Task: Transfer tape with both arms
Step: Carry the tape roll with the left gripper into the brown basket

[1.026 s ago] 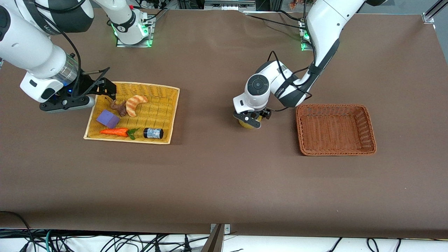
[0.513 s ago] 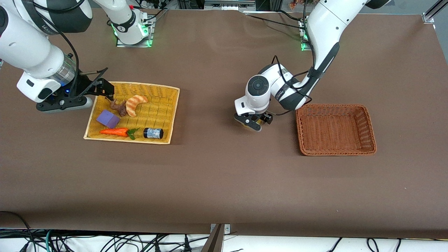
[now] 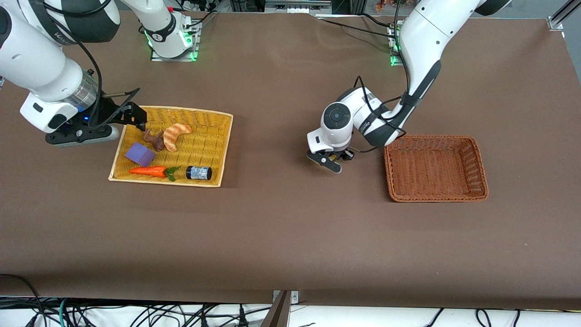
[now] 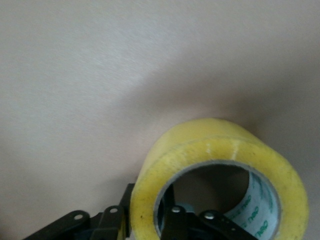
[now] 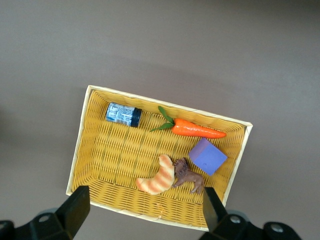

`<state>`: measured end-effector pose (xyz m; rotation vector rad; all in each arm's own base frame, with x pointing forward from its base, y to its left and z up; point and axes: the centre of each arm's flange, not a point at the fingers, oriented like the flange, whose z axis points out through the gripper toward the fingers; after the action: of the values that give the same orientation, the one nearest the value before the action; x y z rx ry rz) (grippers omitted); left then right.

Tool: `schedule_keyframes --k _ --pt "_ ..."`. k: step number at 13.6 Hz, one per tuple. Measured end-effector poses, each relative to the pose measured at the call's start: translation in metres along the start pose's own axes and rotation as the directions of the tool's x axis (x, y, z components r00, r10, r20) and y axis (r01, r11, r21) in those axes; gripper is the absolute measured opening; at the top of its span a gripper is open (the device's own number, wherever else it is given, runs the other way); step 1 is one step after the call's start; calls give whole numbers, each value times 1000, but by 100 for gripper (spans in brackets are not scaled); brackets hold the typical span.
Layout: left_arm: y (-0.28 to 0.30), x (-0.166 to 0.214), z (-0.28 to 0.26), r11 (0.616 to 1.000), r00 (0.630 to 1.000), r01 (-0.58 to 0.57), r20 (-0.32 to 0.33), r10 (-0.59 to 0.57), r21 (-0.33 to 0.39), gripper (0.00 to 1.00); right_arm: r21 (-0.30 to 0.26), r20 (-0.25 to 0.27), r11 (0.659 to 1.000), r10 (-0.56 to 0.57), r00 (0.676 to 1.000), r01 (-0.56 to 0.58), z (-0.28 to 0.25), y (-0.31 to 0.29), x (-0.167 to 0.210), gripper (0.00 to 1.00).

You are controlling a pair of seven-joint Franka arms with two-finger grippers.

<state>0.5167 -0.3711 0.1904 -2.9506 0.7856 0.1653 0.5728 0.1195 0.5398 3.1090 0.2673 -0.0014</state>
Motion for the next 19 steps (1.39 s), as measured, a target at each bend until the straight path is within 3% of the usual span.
schedule_keyframes --k 4,7,8,13,16,19 --pt "-23 1 -42 996 993 34 111 -43 82 22 -3 -11 1000 -1 1000 1 -9 4 0 100" --pt "-61 -8 -98 984 959 52 265 -98 173 22 -5 -1 1000 12 1000 -12 -21 15 -3 100" --pt "-83 -13 -107 984 946 30 312 -84 173 22 -5 0 1000 13 1000 -13 -23 17 -3 100" --pt "-228 -33 -90 996 919 -83 389 66 27 22 -5 5 1000 14 1000 -14 -24 18 -4 100" --pt "-298 -46 -63 987 915 -157 368 162 -44 22 -6 5 1000 14 1000 -14 -24 18 -4 100" --pt "-327 -49 -24 979 920 -177 335 200 -99 22 -6 3 1000 15 1000 -15 -25 18 -4 100"
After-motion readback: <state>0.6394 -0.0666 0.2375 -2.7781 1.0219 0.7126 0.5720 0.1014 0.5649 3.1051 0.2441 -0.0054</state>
